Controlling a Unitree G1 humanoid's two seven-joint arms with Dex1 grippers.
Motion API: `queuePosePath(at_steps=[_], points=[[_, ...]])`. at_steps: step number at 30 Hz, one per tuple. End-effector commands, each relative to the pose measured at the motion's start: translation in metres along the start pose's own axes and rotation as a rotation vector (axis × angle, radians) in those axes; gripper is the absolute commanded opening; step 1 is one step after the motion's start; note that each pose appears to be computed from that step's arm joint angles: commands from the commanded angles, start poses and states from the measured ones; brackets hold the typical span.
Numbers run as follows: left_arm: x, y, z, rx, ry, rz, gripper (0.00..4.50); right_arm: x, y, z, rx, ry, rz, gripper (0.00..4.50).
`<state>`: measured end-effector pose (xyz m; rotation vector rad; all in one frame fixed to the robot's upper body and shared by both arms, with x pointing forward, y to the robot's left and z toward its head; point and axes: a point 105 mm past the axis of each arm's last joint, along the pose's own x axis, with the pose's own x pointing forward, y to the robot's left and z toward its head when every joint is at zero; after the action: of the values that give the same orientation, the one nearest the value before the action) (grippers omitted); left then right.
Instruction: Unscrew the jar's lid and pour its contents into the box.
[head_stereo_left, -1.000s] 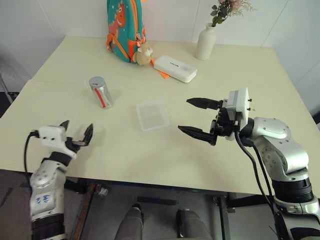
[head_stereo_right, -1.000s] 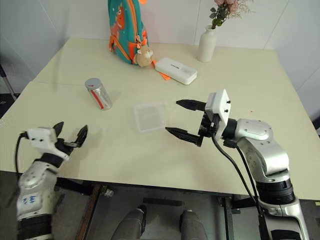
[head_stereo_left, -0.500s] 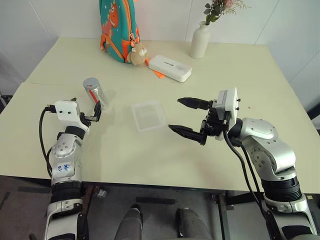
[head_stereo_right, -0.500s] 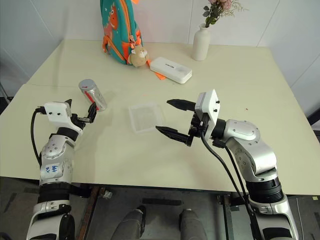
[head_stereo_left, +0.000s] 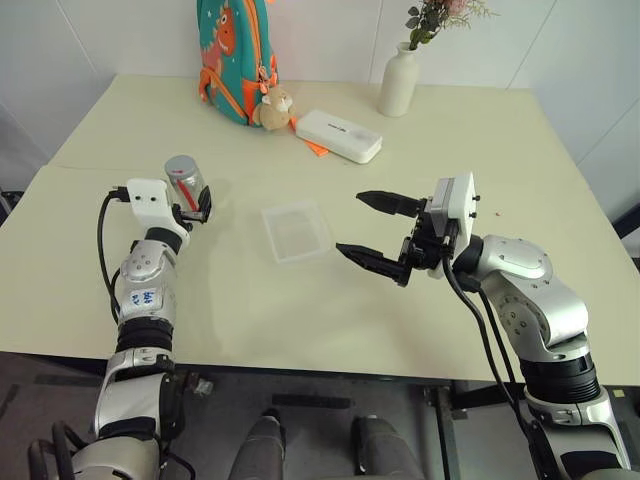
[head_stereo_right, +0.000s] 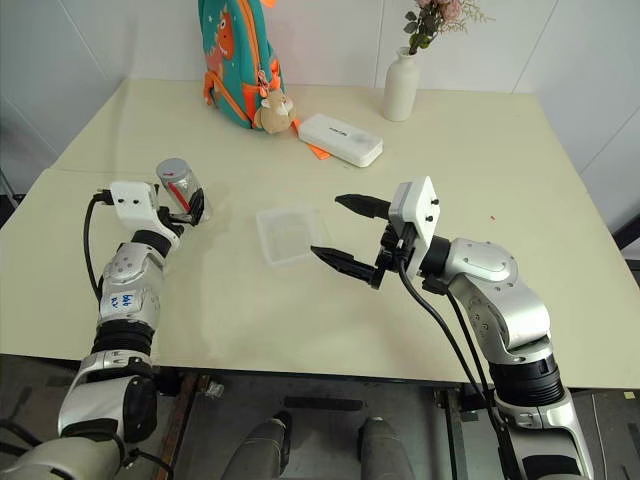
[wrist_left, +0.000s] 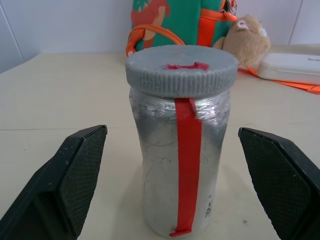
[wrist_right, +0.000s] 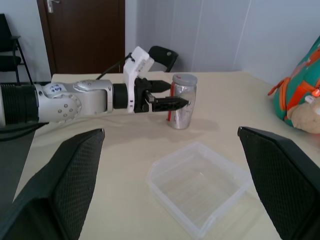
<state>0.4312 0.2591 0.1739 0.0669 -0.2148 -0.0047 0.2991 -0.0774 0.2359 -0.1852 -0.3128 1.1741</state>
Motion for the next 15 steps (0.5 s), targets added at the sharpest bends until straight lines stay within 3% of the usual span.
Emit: queuePosePath(at_steps=[1,10,15], points=[[0.008,0.004,0.016,0.03,-0.05,0.014,4.48,0.0,0.003,0.016,-0.061,-0.048,-0.004,4.5],[0.016,0.002,0.021,0.044,-0.055,-0.004,4.48,-0.001,0.003,0.015,-0.059,-0.053,-0.027,4.5],[0.018,0.003,0.019,0.043,-0.045,0.001,3.32,-0.001,0.004,0.013,-0.057,-0.057,-0.037,4.5]])
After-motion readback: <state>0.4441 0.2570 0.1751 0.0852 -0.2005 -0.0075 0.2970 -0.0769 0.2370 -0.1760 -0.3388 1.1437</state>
